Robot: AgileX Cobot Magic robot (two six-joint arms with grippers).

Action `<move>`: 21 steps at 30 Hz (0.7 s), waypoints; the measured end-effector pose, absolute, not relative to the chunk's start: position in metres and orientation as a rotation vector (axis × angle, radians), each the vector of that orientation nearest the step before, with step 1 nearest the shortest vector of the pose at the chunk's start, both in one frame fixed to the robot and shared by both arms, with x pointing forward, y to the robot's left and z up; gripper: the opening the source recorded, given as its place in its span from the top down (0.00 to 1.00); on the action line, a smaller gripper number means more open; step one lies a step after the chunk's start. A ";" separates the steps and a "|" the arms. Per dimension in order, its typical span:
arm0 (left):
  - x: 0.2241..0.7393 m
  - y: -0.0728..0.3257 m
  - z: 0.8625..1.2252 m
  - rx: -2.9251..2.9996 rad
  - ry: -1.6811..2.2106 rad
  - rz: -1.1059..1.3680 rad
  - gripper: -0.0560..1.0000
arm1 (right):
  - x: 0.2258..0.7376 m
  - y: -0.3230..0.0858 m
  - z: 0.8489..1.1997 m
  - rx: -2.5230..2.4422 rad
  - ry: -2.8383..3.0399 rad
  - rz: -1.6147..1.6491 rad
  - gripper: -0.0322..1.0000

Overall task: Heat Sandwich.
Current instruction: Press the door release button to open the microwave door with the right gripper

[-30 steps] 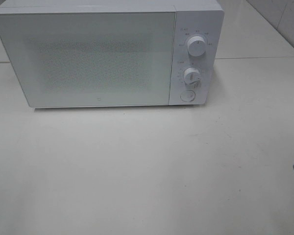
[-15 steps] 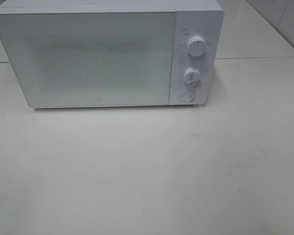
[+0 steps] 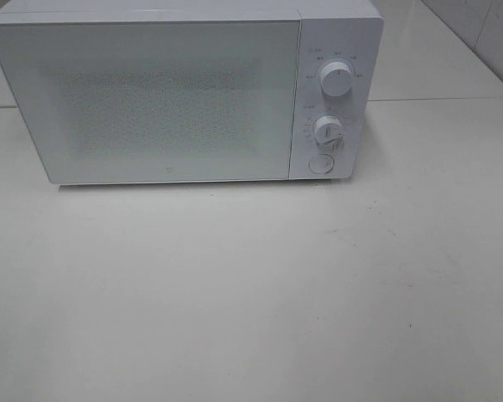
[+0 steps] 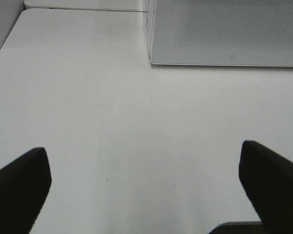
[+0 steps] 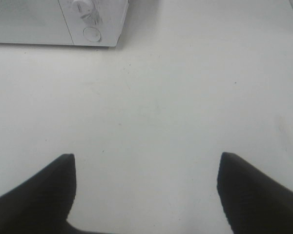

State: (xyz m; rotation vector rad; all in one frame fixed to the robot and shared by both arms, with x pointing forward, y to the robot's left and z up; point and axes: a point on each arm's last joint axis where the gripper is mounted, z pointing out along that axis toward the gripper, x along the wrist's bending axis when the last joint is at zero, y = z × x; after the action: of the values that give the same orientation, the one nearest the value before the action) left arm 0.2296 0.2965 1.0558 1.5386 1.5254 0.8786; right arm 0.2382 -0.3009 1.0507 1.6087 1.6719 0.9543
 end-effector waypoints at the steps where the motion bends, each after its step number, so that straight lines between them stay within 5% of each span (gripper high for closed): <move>1: 0.230 0.296 1.056 1.539 1.525 0.879 0.03 | 0.238 -0.301 1.051 1.609 1.672 0.954 0.24; 21: 0.230 0.296 1.056 1.539 1.525 0.879 0.03 | 0.231 -0.301 1.049 1.603 1.582 0.973 0.24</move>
State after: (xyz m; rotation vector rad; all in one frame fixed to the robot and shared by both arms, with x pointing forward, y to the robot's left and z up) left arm 0.2296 0.2965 1.0558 1.5386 1.5254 0.8786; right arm 0.2311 -0.3012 1.0487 1.6030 1.5824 0.9730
